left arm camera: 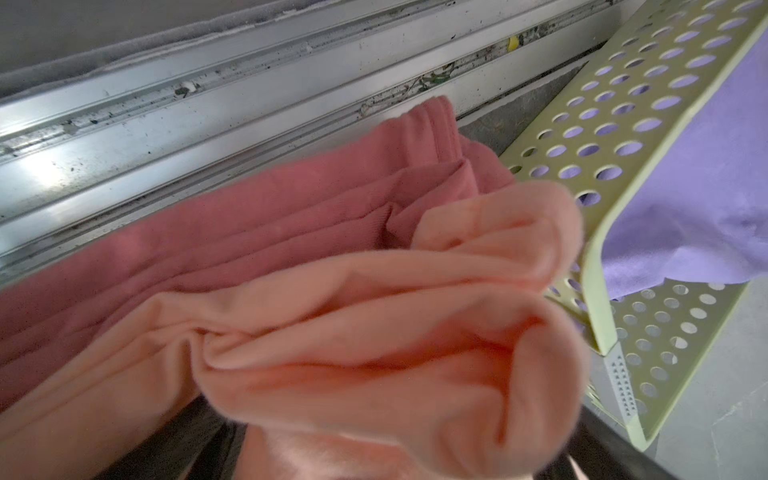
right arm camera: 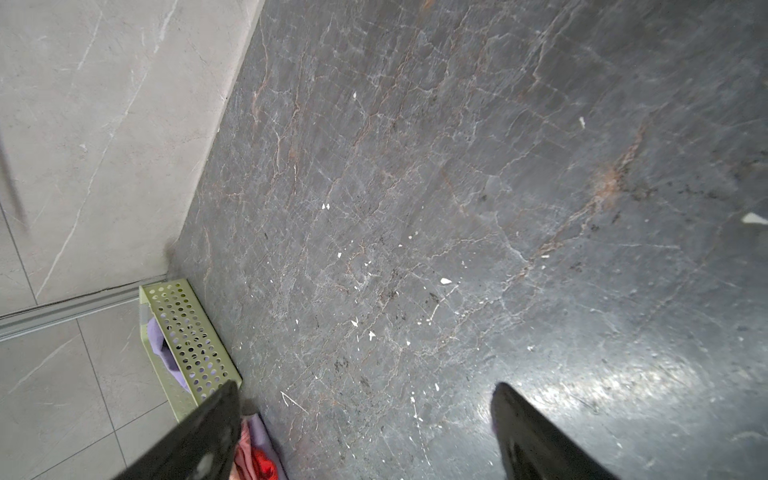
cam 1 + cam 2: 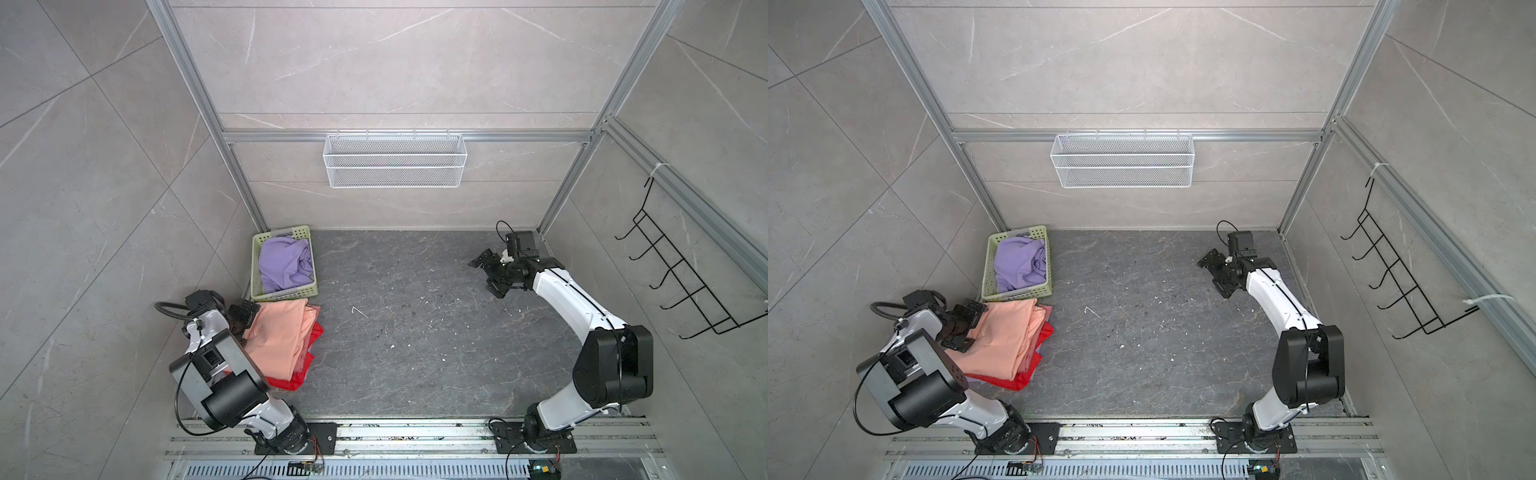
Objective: Fold and stack the t-shirts
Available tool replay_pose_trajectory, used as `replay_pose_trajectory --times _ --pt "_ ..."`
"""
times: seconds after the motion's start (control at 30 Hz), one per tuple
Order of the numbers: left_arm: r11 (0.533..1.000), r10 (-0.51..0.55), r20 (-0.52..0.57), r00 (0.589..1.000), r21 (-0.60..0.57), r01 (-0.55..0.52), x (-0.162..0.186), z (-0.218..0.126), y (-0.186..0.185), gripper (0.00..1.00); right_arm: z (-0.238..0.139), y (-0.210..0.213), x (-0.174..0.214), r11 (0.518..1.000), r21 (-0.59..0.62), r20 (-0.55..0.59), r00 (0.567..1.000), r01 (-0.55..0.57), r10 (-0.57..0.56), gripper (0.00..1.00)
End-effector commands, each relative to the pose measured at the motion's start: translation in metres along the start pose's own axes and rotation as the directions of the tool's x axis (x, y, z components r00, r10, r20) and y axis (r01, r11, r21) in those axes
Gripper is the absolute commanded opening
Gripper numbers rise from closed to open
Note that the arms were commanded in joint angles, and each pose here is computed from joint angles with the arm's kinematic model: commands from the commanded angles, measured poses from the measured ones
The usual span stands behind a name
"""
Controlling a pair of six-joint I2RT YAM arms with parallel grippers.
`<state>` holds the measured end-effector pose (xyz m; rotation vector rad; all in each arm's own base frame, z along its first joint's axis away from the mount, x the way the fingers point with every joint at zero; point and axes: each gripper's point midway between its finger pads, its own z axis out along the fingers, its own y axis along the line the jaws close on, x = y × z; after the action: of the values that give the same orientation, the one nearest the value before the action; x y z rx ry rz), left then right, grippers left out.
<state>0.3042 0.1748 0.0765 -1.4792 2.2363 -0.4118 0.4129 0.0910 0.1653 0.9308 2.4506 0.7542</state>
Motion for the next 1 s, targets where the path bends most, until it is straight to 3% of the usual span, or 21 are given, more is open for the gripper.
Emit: replay_pose_trajectory --times 0.0,0.2,0.37,0.5,0.57,0.67,0.77,0.87,0.93,0.97 --pt "0.999 -0.002 -0.014 1.0 0.038 0.003 0.001 -0.003 -0.008 0.99 -0.01 -0.004 -0.003 1.0 0.018 0.032 0.999 0.0 0.0 0.94" --pt "0.981 0.115 0.145 0.983 0.136 -0.135 -0.025 -0.078 -0.059 1.0 -0.033 0.004 -0.025 0.996 0.042 0.145 0.986 0.076 -0.081 0.95" --pt "0.902 0.265 0.273 0.925 0.269 -0.338 -0.015 -0.151 -0.119 1.0 -0.074 0.015 -0.053 0.975 0.124 0.294 0.932 0.185 -0.214 1.0" --pt "0.751 0.479 0.381 0.791 0.288 -0.594 0.026 -0.181 -0.169 1.0 -0.112 0.021 -0.074 0.943 0.213 0.414 0.851 0.255 -0.323 1.0" --pt "0.665 0.583 0.454 0.674 0.21 -0.717 0.045 -0.183 -0.183 1.0 -0.133 0.019 -0.082 0.922 0.268 0.473 0.796 0.278 -0.378 1.0" --pt "0.573 0.626 0.543 0.56 0.167 -0.802 0.064 -0.178 -0.191 1.0 -0.159 0.011 -0.086 0.893 0.339 0.534 0.721 0.296 -0.442 0.99" --pt "0.541 0.608 0.595 0.526 0.174 -0.823 0.074 -0.161 -0.182 1.0 -0.174 -0.002 -0.084 0.868 0.404 0.547 0.684 0.289 -0.482 0.99" --pt "0.453 0.644 0.642 0.415 0.117 -0.884 0.094 -0.138 -0.165 1.0 -0.183 -0.018 -0.078 0.852 0.449 0.543 0.675 0.269 -0.499 0.99" --pt "0.438 0.644 0.681 0.348 0.045 -0.898 0.099 -0.124 -0.151 1.0 -0.185 -0.028 -0.074 0.851 0.46 0.545 0.676 0.254 -0.496 1.0" --pt "0.449 0.63 0.7 0.338 0.028 -0.893 0.099 -0.118 -0.145 1.0 -0.187 -0.032 -0.071 0.854 0.461 0.551 0.676 0.243 -0.49 1.0"
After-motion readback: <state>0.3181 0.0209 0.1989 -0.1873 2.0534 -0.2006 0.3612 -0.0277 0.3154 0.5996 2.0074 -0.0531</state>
